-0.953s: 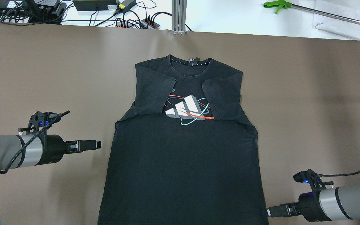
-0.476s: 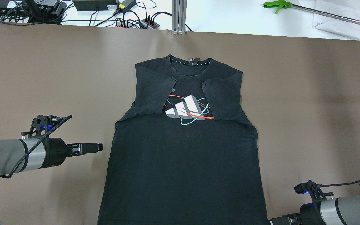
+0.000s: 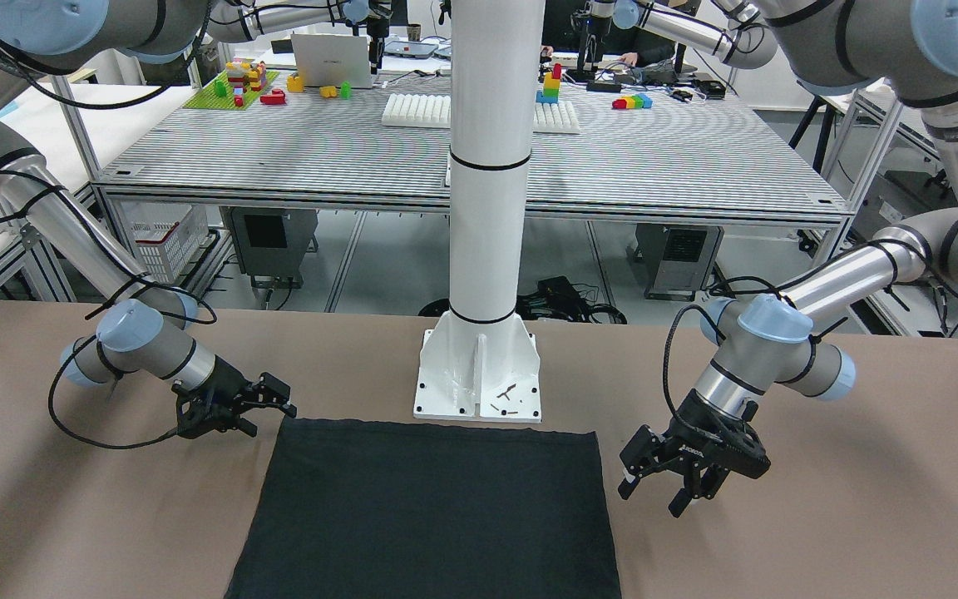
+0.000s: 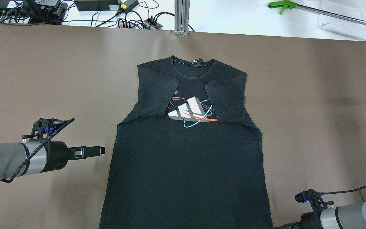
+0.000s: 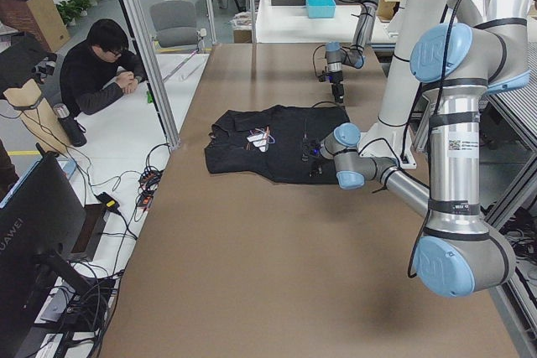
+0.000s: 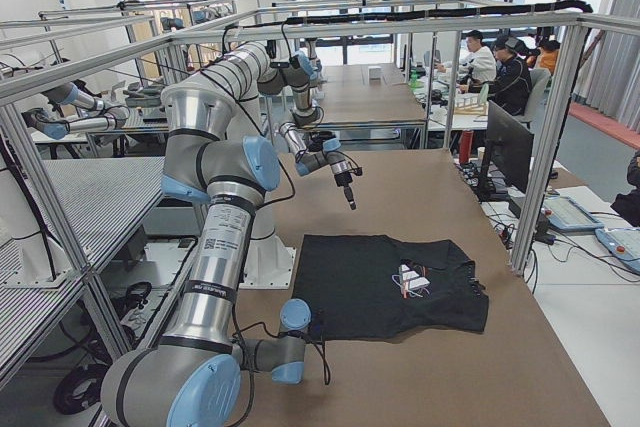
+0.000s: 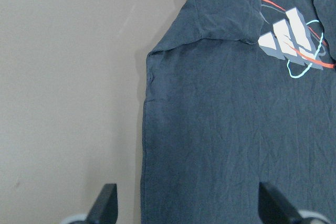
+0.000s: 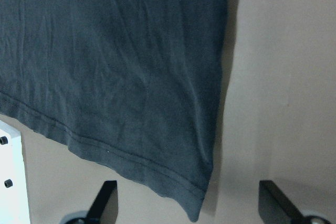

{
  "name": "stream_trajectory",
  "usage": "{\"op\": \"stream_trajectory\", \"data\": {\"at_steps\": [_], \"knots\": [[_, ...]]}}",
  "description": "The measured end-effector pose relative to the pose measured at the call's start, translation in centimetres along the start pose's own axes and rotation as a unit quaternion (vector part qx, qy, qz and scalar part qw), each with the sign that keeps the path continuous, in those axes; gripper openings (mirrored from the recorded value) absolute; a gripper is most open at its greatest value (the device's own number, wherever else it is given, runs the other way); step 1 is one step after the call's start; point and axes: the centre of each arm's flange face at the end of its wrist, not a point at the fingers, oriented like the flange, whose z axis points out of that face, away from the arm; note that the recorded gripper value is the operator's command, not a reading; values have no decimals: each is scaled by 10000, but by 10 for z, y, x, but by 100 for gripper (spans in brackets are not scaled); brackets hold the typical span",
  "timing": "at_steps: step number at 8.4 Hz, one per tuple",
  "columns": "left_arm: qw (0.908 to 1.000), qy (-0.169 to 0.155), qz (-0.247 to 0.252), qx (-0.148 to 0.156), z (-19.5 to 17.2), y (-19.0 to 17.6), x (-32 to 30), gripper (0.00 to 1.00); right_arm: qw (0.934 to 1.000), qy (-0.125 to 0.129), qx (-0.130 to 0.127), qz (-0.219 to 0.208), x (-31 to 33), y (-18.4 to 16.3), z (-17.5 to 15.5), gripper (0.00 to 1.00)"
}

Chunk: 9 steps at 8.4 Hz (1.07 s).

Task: Fold clothes
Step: 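Move both grippers down along the shirt sides toward the hem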

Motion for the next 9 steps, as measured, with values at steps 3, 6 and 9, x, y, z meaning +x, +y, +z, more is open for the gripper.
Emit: {"op": "stream_trajectory", "data": {"at_steps": [3,6,9], "knots": [[10000,0,-1,10,-1,0,0,95,10000,19,7,-2,-8,17,21,67],[10000,7,2,2,-1,0,0,95,9999,52,95,44,-7,19,25,0],[10000,0,5,-6,0,1,0,94,9998,53,152,80,-7,17,23,0]]}}
